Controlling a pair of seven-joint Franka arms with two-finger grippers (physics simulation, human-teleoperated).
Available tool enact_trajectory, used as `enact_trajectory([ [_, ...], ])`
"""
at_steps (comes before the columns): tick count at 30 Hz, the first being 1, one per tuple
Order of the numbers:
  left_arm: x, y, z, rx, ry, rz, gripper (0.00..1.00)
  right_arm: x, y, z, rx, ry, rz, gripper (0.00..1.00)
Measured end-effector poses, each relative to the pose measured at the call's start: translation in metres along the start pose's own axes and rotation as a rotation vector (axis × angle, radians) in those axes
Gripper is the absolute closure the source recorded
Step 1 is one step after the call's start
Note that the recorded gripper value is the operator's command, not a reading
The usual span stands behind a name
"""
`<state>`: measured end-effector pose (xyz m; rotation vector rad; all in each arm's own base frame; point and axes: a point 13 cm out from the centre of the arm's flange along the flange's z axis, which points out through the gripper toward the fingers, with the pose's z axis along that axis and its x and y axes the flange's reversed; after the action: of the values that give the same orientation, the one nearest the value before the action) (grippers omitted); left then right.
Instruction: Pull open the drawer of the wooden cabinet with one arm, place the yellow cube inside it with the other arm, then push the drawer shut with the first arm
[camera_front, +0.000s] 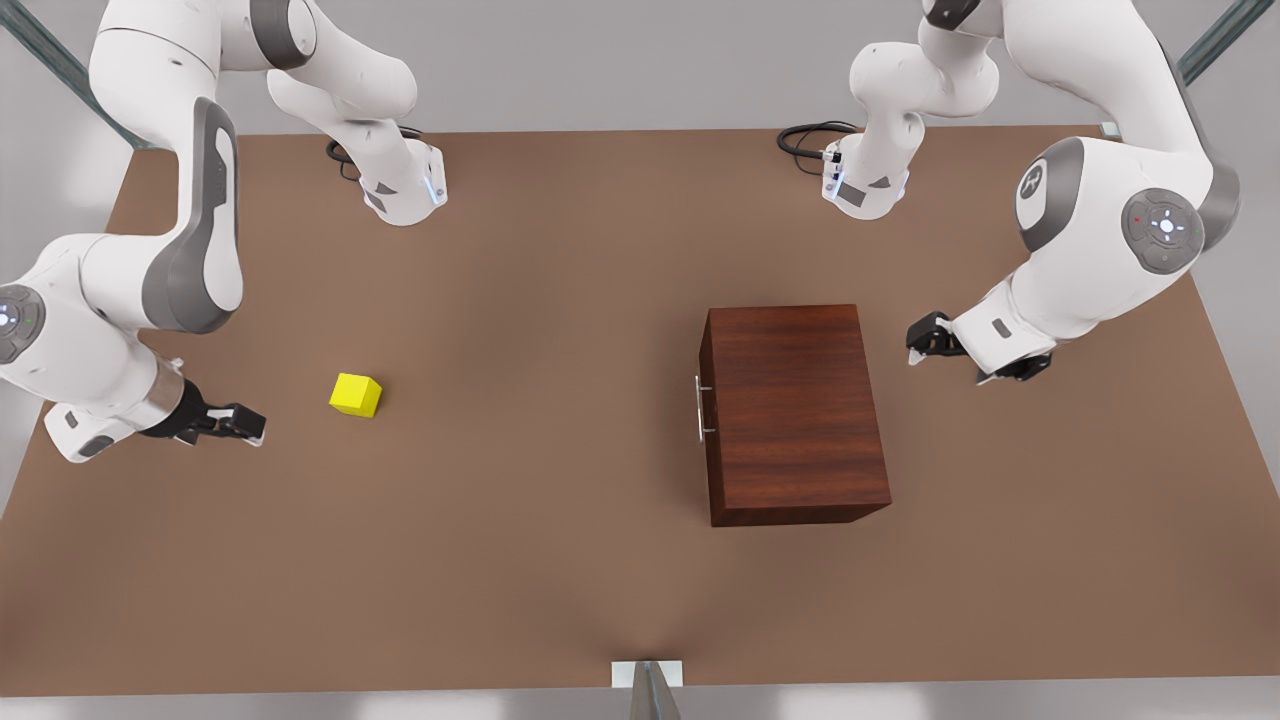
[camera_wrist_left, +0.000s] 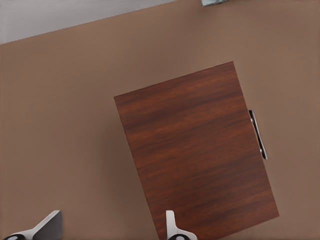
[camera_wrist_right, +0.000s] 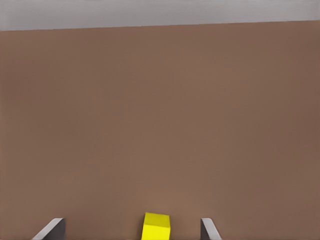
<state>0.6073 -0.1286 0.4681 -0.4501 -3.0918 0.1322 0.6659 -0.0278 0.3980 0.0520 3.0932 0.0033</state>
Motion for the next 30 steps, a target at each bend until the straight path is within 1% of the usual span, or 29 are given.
enact_trajectory([
  [3,-0.003,-0.009,0.003,-0.001,-0.001,0.015,0.0,0.0,0.001,0.004,0.0,0.003,-0.002,0.0],
  [5,-0.008,-0.048,0.016,-0.003,0.014,0.069,0.0,0.0,0.004,0.006,0.005,0.01,-0.009,0.0],
  [7,-0.006,-0.145,0.035,-0.036,0.036,0.2,0.0,0.002,0.004,0.007,0.01,0.015,-0.012,0.0],
  [9,0.019,-0.256,0.081,-0.087,0.092,0.335,0.0,0.004,0.003,0.008,0.013,0.027,-0.012,0.0],
  [12,0.036,-0.326,0.148,-0.173,0.132,0.355,0.0,0.007,0.001,0.011,0.014,0.043,0.016,0.0],
  [15,0.03,-0.347,0.204,-0.227,0.112,0.27,0.0,0.008,-0.005,0.017,0.01,0.054,0.128,0.0],
  [17,0.02,-0.349,0.226,-0.244,0.08,0.185,0.0,0.008,-0.01,0.026,-0.005,0.067,0.218,0.0],
  [20,0.011,-0.356,0.254,-0.309,0.023,0.104,0.0,0.001,-0.007,0.032,-0.016,0.055,0.359,0.0],
  [26,-0.05,-0.329,0.254,-0.373,-0.136,-0.117,0.0,-0.024,-0.006,0.038,-0.043,-0.021,0.662,0.0],
  [30,-0.065,-0.302,0.275,-0.417,-0.156,-0.206,0.0,-0.034,-0.007,0.042,-0.051,-0.046,0.834,0.0],
])
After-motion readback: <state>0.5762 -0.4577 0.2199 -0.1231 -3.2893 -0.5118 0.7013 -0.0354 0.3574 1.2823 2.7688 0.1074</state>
